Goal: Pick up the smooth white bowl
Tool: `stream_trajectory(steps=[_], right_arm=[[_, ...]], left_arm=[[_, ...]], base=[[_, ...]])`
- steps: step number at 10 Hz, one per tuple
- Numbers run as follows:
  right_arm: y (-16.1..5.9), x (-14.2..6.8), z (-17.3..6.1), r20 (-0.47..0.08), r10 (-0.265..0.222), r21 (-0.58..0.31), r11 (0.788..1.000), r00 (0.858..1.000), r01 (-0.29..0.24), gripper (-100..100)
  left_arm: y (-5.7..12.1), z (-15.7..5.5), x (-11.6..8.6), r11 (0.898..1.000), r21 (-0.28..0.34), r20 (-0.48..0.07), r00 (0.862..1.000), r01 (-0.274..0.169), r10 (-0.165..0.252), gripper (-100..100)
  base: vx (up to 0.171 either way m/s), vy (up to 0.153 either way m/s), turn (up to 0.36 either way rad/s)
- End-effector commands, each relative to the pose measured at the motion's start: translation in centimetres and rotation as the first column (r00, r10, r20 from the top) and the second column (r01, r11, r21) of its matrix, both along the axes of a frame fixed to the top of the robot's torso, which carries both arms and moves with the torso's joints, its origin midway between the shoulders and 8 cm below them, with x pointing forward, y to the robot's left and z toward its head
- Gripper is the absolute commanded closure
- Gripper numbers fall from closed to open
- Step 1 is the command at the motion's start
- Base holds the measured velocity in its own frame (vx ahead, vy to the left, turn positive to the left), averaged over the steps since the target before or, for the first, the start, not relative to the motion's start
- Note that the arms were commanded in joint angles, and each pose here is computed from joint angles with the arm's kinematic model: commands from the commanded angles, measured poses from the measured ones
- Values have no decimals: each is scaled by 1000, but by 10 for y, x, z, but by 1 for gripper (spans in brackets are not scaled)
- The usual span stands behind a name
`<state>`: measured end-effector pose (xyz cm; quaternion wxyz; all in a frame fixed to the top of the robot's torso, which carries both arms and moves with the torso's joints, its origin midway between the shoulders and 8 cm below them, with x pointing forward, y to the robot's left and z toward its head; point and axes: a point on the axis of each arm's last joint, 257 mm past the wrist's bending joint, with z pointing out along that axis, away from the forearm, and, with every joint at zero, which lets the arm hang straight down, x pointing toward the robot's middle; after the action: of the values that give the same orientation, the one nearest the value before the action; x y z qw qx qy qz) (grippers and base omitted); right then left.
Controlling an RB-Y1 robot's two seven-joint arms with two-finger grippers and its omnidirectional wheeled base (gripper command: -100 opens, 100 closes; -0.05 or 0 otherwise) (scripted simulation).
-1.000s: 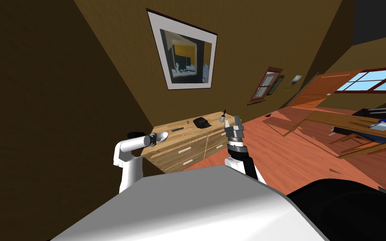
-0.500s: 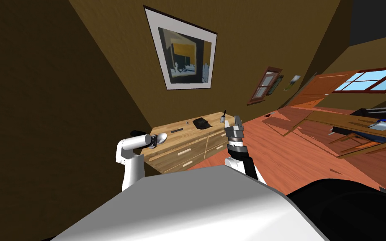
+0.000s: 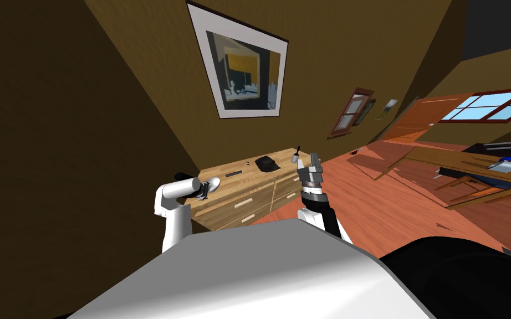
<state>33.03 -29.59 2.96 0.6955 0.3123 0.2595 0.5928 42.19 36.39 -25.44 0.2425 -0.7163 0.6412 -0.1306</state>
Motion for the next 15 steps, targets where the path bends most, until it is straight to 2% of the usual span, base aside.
stream_trajectory(steps=[1,2,5,6,7,11,12,13,15], right_arm=[[0,0,0,0,0,0,1000,1000,0,0],[0,0,0,0,0,0,1000,1000,0,0],[0,0,0,0,0,0,1000,1000,0,0],[0,0,0,0,0,0,1000,1000,0,0],[0,0,0,0,0,0,1000,1000,0,0],[0,0,0,0,0,0,1000,1000,0,0],[0,0,0,0,0,0,1000,1000,0,0],[0,0,0,0,0,0,1000,1000,0,0],[0,0,0,0,0,0,1000,1000,0,0]], left_arm=[[0,0,0,1000,0,0,1000,0,0,0],[0,-8,5,1000,0,1,1000,1,-1,-100],[1,-20,12,1000,0,2,1000,2,-2,-100],[1,-17,10,1000,0,0,1000,1,-1,-100],[1,-17,11,1000,0,2,1000,1,-1,100],[-1,-17,11,1000,2,1,1000,11,-11,100],[-1,-17,11,1000,1,0,1000,10,-10,0],[0,-10,6,1000,0,1,1000,1,-1,100],[0,-4,3,1000,0,1,1000,0,0,100]], base=[[0,0,0],[4,6,4],[10,10,3],[0,0,0],[0,0,0],[1,1,-9],[0,0,0],[-5,-6,14],[-10,-8,7]])
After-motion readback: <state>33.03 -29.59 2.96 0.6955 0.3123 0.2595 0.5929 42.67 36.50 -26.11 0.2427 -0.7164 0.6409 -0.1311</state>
